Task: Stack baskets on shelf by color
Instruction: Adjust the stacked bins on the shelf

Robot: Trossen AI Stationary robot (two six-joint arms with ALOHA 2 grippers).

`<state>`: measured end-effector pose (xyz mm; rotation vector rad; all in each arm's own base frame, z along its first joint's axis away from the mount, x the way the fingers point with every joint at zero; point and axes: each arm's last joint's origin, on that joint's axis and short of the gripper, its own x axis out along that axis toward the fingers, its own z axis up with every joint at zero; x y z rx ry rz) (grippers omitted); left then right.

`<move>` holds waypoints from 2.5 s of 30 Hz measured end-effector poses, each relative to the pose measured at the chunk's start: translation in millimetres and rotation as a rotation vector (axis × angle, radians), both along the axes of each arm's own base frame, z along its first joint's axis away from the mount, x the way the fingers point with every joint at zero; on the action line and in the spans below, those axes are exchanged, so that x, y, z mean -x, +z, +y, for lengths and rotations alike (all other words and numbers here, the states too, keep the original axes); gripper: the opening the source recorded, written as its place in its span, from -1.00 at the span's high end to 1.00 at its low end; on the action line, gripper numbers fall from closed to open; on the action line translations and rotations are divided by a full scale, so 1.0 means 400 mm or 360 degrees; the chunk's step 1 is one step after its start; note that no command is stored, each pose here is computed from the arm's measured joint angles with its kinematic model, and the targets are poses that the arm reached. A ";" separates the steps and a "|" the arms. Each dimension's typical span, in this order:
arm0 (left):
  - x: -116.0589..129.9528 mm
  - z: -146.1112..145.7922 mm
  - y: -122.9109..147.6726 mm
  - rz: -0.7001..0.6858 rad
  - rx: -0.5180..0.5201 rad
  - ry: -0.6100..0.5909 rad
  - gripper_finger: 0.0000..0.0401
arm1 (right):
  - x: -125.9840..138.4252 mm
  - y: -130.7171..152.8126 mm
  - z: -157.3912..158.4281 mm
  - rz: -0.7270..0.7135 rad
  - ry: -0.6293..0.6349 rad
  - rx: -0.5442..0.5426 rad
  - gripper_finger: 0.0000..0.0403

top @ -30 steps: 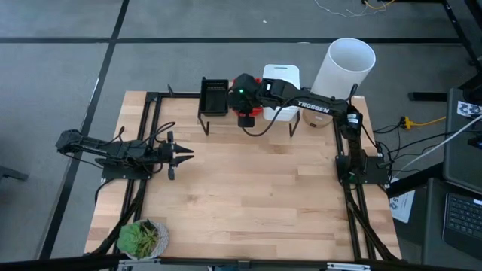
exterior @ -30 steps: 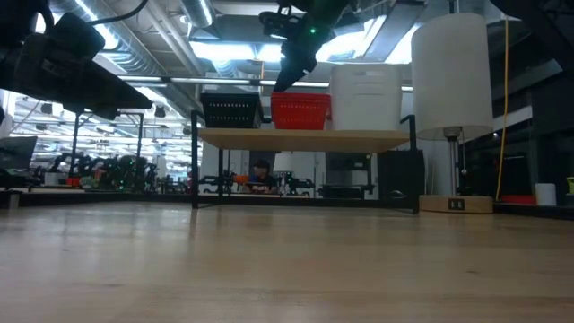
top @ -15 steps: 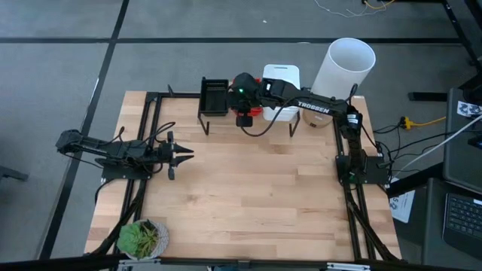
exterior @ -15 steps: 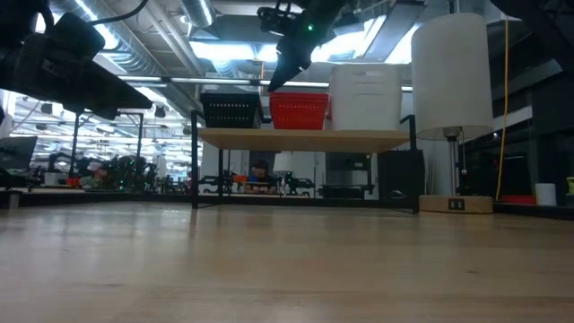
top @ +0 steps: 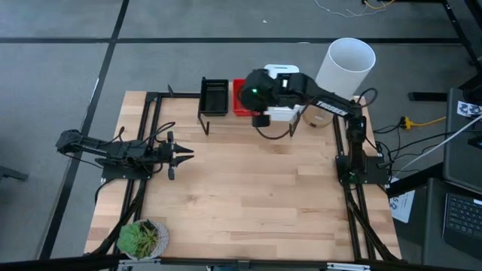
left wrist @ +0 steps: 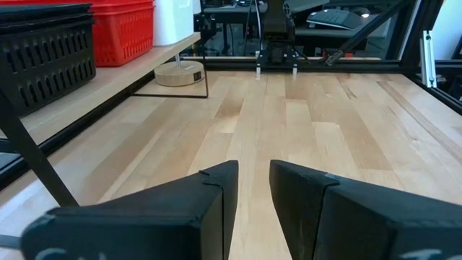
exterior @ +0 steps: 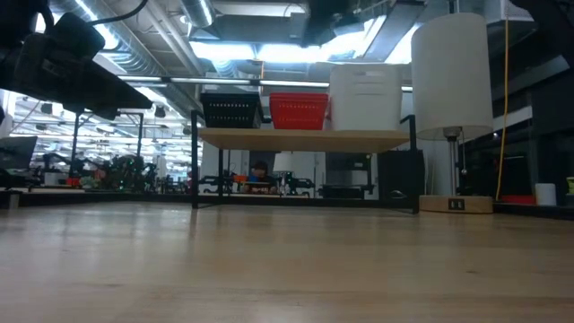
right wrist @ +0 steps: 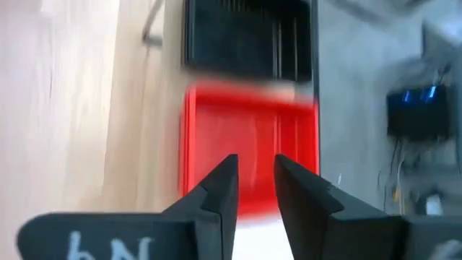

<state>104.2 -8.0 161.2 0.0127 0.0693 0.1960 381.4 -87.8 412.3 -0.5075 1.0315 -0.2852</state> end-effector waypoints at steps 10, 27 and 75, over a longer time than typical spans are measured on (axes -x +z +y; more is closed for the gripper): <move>0.000 0.000 0.000 -0.0001 0.0000 0.0000 0.63 | 0.142 0.074 0.023 0.0087 -0.0124 -0.0177 0.54; 0.000 0.000 0.000 -0.0001 0.0000 0.0000 0.63 | 0.222 -0.022 -0.191 0.0317 -0.0413 -0.0532 0.54; 0.000 0.000 0.000 0.0000 0.0000 0.0000 0.63 | 0.285 -0.049 -0.177 0.0411 -0.0642 -0.0466 0.54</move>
